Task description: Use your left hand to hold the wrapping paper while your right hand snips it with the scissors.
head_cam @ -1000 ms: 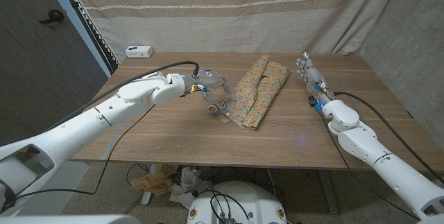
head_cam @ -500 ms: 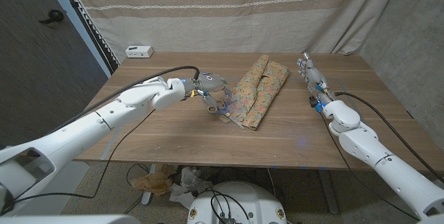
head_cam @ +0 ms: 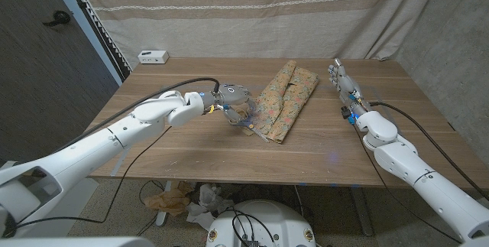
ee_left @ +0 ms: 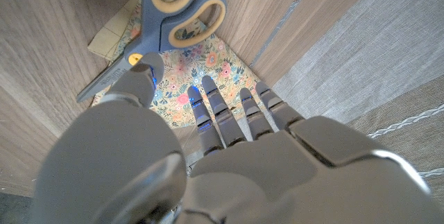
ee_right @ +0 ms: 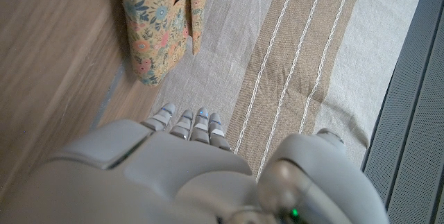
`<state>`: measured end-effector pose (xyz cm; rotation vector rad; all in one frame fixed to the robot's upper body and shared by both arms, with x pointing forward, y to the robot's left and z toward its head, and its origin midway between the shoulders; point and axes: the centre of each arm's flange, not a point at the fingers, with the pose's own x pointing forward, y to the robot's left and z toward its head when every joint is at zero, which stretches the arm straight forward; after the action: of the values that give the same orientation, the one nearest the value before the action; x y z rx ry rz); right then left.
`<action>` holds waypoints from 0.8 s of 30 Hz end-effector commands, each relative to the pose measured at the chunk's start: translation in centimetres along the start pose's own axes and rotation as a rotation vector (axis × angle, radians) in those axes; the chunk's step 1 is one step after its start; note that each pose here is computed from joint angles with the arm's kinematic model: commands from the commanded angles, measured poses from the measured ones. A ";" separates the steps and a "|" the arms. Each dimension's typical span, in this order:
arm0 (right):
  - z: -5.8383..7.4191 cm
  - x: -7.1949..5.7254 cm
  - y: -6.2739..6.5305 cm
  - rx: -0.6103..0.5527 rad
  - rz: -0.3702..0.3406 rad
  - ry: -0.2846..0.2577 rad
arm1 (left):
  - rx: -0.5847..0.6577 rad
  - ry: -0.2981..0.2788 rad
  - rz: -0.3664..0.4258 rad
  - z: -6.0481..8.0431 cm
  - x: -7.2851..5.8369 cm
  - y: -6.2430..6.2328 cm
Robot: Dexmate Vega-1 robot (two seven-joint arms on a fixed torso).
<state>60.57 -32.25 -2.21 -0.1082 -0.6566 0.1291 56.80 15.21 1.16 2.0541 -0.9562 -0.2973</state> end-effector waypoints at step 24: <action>-0.1 -0.4 0.3 -0.007 -0.007 0.006 | -0.014 -0.034 -0.060 0.5 0.9 -1.3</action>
<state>60.40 -32.06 -2.29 -0.1140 -0.6538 0.1219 57.66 14.90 0.13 2.0600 -0.9340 -0.3511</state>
